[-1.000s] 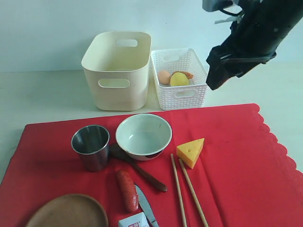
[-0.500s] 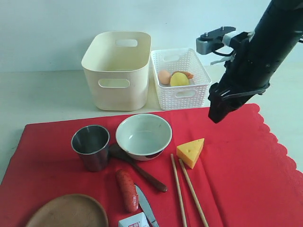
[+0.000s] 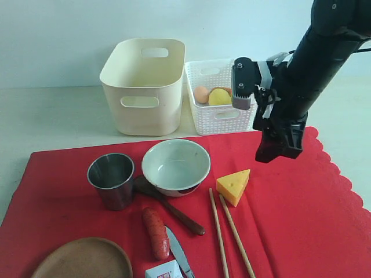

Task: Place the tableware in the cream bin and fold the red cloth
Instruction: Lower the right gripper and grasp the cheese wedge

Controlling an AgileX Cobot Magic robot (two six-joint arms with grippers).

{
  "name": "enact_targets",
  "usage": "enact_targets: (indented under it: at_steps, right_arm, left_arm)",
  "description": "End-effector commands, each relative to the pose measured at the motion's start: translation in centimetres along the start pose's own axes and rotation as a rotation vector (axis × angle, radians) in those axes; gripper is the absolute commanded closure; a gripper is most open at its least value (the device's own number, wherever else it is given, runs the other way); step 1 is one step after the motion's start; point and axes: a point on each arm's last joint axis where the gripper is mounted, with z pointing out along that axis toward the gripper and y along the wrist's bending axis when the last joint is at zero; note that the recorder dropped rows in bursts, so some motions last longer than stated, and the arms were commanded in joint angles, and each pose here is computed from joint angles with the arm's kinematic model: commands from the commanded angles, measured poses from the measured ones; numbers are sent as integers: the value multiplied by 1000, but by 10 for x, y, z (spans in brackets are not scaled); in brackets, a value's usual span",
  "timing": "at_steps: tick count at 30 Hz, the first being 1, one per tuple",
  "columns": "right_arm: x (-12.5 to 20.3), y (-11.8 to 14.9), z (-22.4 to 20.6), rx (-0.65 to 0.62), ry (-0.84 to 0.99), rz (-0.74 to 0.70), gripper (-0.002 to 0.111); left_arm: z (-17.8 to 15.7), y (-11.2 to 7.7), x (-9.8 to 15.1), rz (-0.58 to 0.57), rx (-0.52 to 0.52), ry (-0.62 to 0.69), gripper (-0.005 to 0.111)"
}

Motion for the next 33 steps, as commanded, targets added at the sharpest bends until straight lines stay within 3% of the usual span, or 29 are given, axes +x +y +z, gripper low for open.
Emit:
enact_targets:
  at_steps: [1, 12, 21, 33]
  right_arm:
    - [1, -2, 15, -36, -18, -228, 41]
    - [5, -9, 59, -88, 4, -369, 41]
    - [-15, 0, 92, -81, 79, -535, 41]
    - [-16, 4, 111, -129, 82, -537, 44]
  left_arm:
    - [0, 0, 0, 3, -6, -10, 107]
    - [0, 0, 0, 3, -6, -10, 107]
    - [0, 0, 0, 3, -6, -10, 107]
    - [0, 0, 0, 3, -6, -10, 107]
